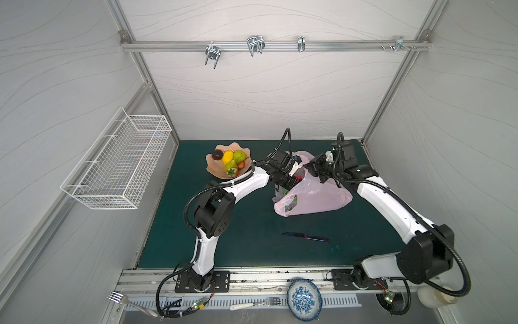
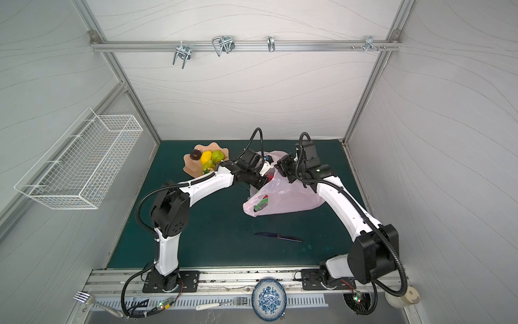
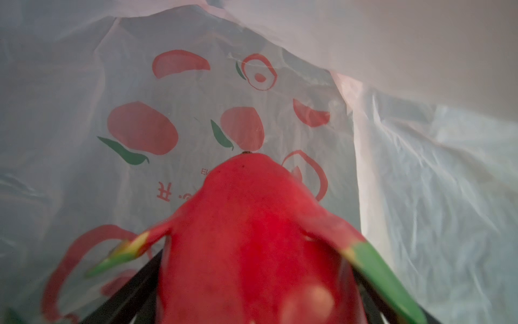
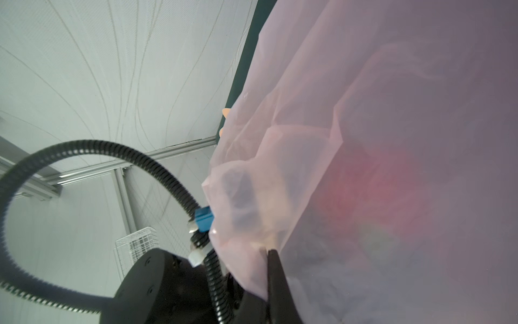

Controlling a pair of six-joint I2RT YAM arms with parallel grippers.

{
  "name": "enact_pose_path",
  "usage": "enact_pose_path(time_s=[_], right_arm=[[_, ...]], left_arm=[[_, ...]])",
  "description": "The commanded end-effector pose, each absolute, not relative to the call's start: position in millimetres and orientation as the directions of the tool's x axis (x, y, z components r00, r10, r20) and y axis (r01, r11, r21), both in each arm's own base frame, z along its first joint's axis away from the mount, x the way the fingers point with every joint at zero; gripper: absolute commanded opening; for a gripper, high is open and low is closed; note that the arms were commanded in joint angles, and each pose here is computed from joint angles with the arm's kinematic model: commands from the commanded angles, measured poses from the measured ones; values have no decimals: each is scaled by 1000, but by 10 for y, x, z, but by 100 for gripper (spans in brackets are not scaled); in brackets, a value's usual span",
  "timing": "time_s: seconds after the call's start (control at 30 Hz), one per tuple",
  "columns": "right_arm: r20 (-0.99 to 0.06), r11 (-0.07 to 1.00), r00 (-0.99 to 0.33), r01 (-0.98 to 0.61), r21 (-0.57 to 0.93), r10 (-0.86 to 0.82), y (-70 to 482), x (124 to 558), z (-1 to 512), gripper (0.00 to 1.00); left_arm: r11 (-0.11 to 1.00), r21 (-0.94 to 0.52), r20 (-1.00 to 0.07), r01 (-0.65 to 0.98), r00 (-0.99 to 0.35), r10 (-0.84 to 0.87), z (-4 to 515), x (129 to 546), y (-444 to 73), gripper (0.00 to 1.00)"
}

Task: Place the fruits into the plastic bag
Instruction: 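Lower the dragon fruit into the bag held by the right gripper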

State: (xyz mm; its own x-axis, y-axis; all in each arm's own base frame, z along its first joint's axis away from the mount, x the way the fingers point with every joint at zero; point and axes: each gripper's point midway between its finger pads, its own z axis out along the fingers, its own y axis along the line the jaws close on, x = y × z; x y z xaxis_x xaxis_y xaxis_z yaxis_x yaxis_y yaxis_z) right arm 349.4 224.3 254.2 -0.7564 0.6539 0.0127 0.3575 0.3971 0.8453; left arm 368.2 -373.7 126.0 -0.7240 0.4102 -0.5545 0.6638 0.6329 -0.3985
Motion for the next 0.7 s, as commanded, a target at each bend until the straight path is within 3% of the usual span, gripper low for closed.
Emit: enact_pose_path(time_s=[0.0, 0.23, 0.43, 0.67], right_arm=[[28, 304, -708, 338, 891, 705, 2262, 3489, 2789, 0], [53, 234, -645, 351, 907, 762, 2177, 3503, 2729, 0], [68, 204, -632, 349, 915, 772, 2179, 3545, 2677, 0], [88, 175, -616, 354, 919, 783, 2165, 3545, 2615, 0]], left_arm=[[605, -500, -615, 619, -746, 256, 1639, 3910, -3907, 23], [579, -657, -537, 483, -839, 91, 1677, 3867, -4067, 24], [598, -678, -466, 428, -879, 102, 1379, 3665, -4189, 31], [653, -674, -414, 345, -909, 52, 1195, 3712, -4141, 42]])
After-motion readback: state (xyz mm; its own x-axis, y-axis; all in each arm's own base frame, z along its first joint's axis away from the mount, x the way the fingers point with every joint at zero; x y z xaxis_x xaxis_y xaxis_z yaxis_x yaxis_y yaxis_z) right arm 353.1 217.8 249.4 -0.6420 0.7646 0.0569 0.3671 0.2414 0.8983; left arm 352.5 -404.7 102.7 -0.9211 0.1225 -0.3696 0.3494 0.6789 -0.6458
